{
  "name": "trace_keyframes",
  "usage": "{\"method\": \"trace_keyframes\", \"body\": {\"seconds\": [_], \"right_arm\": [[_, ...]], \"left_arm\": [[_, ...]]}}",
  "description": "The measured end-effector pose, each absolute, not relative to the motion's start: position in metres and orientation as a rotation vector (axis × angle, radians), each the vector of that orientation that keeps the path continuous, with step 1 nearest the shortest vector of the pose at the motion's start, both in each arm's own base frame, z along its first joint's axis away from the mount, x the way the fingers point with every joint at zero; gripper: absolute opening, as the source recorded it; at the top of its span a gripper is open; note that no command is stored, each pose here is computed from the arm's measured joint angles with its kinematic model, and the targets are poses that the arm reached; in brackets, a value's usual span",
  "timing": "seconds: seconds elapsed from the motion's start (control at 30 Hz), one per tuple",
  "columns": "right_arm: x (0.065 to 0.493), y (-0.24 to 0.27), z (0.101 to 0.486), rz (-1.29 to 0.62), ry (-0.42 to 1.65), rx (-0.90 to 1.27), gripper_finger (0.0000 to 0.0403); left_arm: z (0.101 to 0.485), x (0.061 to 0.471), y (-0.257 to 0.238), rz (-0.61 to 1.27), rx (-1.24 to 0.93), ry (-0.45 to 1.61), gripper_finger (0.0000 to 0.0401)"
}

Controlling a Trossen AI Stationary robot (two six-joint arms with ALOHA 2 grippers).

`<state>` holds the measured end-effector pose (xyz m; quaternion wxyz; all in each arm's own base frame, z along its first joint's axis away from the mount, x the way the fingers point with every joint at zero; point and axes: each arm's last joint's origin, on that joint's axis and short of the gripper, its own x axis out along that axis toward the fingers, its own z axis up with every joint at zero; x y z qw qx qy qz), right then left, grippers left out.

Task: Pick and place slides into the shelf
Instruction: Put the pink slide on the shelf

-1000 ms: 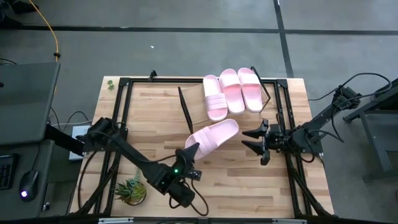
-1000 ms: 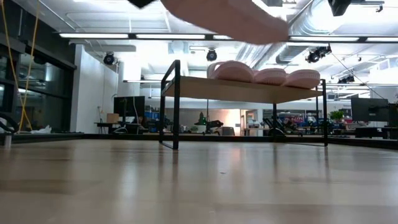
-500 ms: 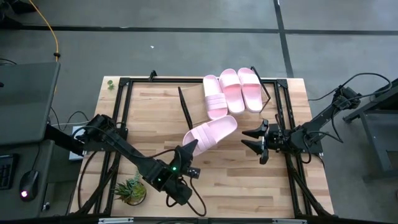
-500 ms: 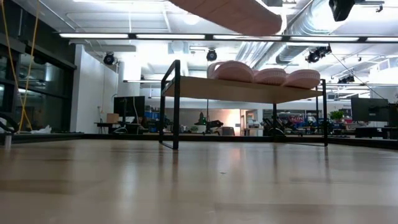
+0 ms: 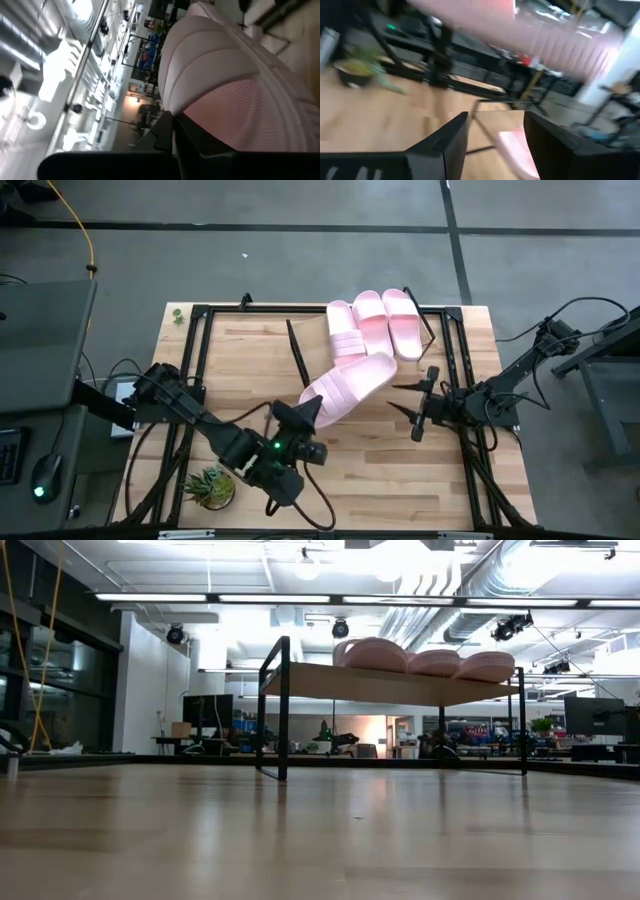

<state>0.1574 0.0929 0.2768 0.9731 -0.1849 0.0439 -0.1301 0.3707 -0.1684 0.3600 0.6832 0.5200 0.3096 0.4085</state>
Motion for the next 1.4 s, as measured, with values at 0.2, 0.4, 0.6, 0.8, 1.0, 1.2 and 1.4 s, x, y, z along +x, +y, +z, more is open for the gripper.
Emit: {"method": "trace_keyframes", "body": {"seconds": [0.2,0.4,0.6,0.8,1.0,1.2,1.4], "right_arm": [[0.156,0.091,0.277,-0.344,0.124,-0.499,0.0184],[0.156,0.090,0.273,-0.366,0.170,-0.583,0.0184],[0.156,0.090,0.273,-0.356,0.183,-0.649,0.0184],[0.153,0.086,0.290,-0.475,0.053,-0.373,0.0184],[0.142,0.075,0.305,-0.490,-0.103,0.032,0.0184],[0.135,0.070,0.312,-0.225,-0.189,0.305,0.0184],[0.137,0.060,0.305,-0.156,-0.152,0.587,0.0184]], "left_arm": [[0.380,0.368,-0.171,0.927,1.071,0.631,0.0000],[0.379,0.368,-0.171,0.925,1.061,0.625,0.0000],[0.375,0.367,-0.169,0.911,1.007,0.595,0.0000],[0.360,0.359,-0.162,0.887,1.038,0.635,0.0000],[0.353,0.355,-0.147,0.919,1.048,0.667,0.0000],[0.351,0.358,-0.142,0.931,1.067,0.689,0.0000],[0.351,0.361,-0.135,0.927,1.076,0.715,0.0000]]}}
